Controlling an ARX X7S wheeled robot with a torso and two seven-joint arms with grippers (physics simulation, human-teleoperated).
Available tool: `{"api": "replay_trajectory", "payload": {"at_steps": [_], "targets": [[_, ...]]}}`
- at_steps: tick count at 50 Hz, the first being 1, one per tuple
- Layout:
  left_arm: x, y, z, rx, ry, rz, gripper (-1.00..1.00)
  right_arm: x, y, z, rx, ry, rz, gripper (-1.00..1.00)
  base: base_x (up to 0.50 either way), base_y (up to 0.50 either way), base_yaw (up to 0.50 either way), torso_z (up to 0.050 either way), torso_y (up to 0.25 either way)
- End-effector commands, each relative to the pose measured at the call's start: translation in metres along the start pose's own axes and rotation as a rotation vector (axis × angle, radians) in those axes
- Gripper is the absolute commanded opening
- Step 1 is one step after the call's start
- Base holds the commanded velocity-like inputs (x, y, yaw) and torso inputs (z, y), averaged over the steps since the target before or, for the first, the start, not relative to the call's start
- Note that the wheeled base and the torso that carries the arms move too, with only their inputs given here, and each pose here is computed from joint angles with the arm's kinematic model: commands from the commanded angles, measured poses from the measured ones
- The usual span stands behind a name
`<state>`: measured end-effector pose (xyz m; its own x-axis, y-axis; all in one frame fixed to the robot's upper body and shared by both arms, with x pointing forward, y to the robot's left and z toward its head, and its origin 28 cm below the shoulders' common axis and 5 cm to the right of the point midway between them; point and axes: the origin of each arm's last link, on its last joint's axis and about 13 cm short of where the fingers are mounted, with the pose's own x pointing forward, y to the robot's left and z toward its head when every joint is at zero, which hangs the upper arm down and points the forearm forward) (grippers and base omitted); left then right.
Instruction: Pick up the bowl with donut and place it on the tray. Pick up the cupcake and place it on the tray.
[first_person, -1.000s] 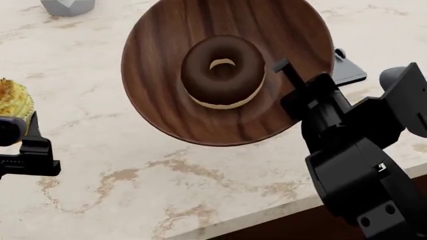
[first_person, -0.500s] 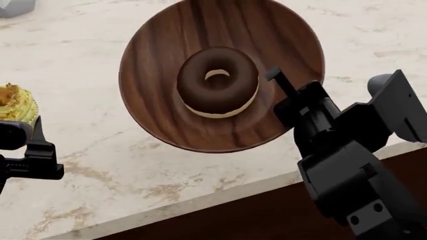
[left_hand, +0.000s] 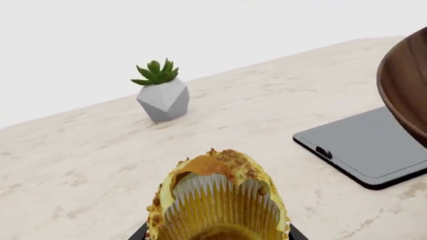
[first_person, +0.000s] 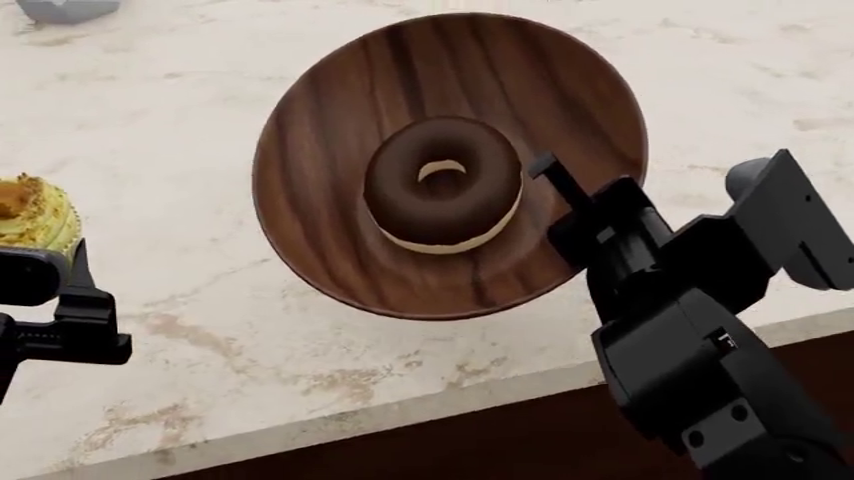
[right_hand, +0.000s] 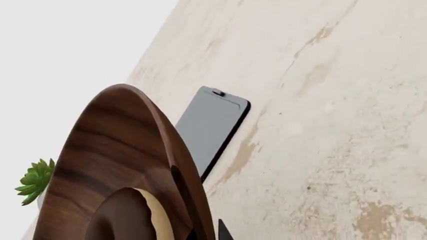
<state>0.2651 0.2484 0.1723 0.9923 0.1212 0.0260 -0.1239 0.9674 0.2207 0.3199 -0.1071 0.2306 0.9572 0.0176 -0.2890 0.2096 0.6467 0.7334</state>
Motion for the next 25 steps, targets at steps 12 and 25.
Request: {"api": "replay_trajectory", "payload": {"at_steps": [12, 25], "targets": [[-0.0023, -0.0029, 0.0014, 0.001, -0.003, 0.001, -1.0, 0.0053, -0.0053, 0.0025, 0.067, 0.006, 0.022, -1.0, 0.0, 0.0, 0.5, 0.001, 0.001], [-0.0011, -0.0028, -0.0023, 0.0, 0.002, 0.0, -1.0, 0.0084, -0.0048, -0.0023, 0.069, 0.017, 0.034, -1.0, 0.0, 0.0, 0.5, 0.0, 0.001]]}}
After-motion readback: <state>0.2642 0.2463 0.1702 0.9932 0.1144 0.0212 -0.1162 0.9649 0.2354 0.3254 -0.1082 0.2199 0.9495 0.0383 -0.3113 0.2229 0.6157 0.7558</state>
